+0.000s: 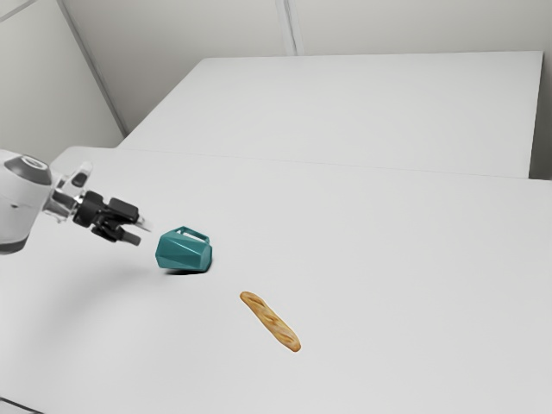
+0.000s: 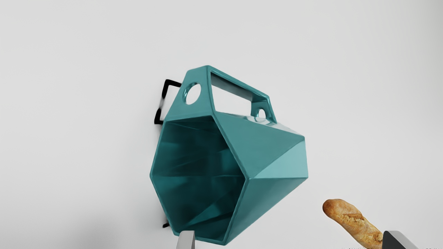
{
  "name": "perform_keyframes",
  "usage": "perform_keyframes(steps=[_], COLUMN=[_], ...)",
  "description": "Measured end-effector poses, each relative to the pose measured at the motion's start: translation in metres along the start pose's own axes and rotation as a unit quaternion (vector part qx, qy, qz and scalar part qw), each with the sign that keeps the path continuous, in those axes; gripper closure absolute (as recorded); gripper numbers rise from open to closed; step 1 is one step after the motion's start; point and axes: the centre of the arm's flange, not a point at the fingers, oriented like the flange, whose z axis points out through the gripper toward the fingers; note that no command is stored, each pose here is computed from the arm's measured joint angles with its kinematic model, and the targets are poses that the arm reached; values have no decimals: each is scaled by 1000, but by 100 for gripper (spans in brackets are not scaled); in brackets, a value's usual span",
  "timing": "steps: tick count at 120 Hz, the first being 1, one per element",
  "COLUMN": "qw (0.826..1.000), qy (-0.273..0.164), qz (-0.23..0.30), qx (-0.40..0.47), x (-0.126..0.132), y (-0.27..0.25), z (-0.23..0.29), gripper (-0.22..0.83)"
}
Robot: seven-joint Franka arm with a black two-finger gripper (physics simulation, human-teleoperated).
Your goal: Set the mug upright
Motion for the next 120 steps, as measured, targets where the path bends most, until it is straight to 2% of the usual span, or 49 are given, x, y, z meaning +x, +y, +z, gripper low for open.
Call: perform_keyframes(steps=[40, 120], qw=[1000, 999], qy=[-8, -14], qz=[2, 26], qx=[-7, -25], x=[-4, 6], y=[-17, -7], z=[11, 36], gripper=[2, 2])
